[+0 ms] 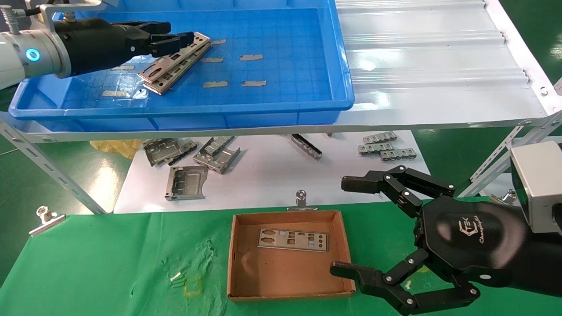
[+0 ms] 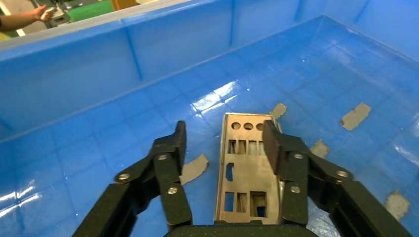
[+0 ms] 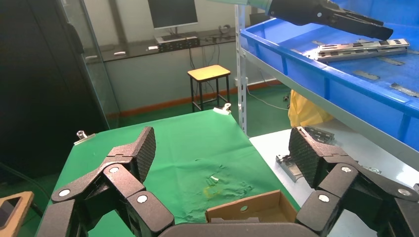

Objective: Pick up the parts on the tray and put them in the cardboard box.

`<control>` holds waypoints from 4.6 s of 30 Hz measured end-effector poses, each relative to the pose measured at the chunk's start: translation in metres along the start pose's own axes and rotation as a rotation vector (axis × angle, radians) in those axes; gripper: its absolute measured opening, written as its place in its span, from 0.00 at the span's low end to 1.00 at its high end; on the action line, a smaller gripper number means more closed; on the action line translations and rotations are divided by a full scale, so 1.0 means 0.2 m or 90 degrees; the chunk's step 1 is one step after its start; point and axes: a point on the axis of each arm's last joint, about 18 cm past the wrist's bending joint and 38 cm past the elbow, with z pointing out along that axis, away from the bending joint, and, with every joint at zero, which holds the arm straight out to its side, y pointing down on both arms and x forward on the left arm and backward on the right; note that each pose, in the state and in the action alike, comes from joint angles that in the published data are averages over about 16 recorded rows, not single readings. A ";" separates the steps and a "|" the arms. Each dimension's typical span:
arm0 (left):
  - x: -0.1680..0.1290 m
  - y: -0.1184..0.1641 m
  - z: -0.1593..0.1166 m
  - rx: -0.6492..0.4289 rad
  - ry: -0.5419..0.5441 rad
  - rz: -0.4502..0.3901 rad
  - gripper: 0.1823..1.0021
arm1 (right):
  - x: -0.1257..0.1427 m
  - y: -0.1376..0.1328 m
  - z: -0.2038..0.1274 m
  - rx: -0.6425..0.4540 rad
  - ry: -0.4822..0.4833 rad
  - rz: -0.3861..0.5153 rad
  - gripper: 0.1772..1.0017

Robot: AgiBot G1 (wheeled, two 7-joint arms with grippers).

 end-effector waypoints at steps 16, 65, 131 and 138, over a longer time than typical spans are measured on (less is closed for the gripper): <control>0.03 0.02 0.00 -0.013 0.021 0.015 0.81 | 0.00 0.00 0.00 0.000 0.000 0.000 1.00; 0.06 0.00 0.02 0.003 0.032 0.008 0.34 | 0.00 0.00 0.00 0.000 0.000 0.000 1.00; 0.03 0.01 0.00 -0.007 0.023 0.002 0.08 | 0.00 0.00 0.00 0.000 0.000 0.000 1.00; 0.02 -0.04 -0.03 0.011 0.029 0.002 0.06 | 0.00 0.00 0.00 0.000 0.000 0.000 1.00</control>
